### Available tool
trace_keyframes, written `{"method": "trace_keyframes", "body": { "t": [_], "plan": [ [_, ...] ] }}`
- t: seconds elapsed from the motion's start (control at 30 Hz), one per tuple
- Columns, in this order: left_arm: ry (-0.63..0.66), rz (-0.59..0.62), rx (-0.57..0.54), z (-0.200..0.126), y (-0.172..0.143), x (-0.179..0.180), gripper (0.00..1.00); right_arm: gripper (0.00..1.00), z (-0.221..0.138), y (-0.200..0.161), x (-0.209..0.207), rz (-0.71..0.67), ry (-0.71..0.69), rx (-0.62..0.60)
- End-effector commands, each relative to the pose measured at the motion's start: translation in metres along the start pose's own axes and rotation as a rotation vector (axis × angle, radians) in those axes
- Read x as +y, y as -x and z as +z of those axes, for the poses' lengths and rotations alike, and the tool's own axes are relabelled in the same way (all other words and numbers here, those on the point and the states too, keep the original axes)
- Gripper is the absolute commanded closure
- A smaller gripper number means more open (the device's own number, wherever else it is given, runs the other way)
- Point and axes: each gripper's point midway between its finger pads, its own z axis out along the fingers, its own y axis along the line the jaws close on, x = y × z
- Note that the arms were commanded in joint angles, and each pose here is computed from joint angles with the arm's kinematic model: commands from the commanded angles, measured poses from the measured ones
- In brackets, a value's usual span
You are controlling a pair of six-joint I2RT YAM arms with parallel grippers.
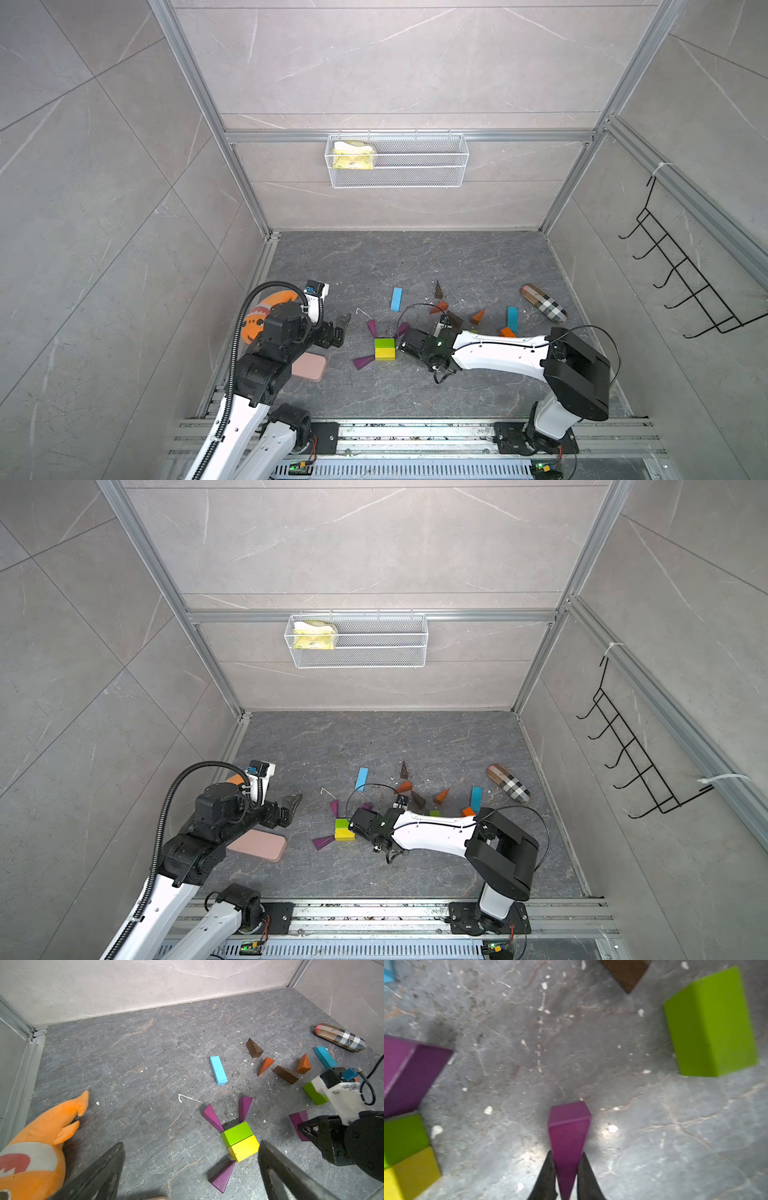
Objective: Assemble a small pinwheel with building blocks
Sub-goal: Place the building block at the center of the board.
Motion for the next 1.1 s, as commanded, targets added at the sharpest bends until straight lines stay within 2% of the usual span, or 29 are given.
{"method": "trace_keyframes", "body": {
  "t": [0.0, 0.23, 0.53, 0.7, 0.83, 0.93, 1.07],
  "plan": [
    [0.025, -0.013, -0.005, 0.0, 0.001, 0.004, 0.0, 1.0, 0.005, -0.002, 0.021, 0.022, 0.038, 0.012],
    [0.019, -0.016, -0.005, 0.0, 0.0, 0.003, 0.0, 0.99, 0.008, -0.005, 0.041, -0.01, 0.061, 0.038],
    [0.009, -0.007, 0.001, 0.003, 0.0, 0.001, 0.0, 0.61, 0.008, -0.004, 0.046, -0.043, 0.062, 0.042],
    [0.008, -0.006, -0.001, 0.003, 0.0, 0.001, 0.0, 0.51, 0.004, -0.001, 0.048, -0.069, 0.059, 0.033],
    [0.001, 0.002, -0.008, 0.004, 0.001, 0.0, 0.0, 0.48, -0.02, 0.019, 0.035, -0.114, 0.072, -0.051],
    [-0.031, 0.018, -0.026, 0.004, 0.004, -0.005, 0.0, 0.44, -0.05, 0.042, 0.026, -0.18, 0.164, -0.167],
    [-0.086, 0.044, -0.041, 0.008, 0.004, -0.014, 0.0, 0.39, -0.09, 0.061, 0.043, -0.576, 0.359, -0.305]
  ]
}}
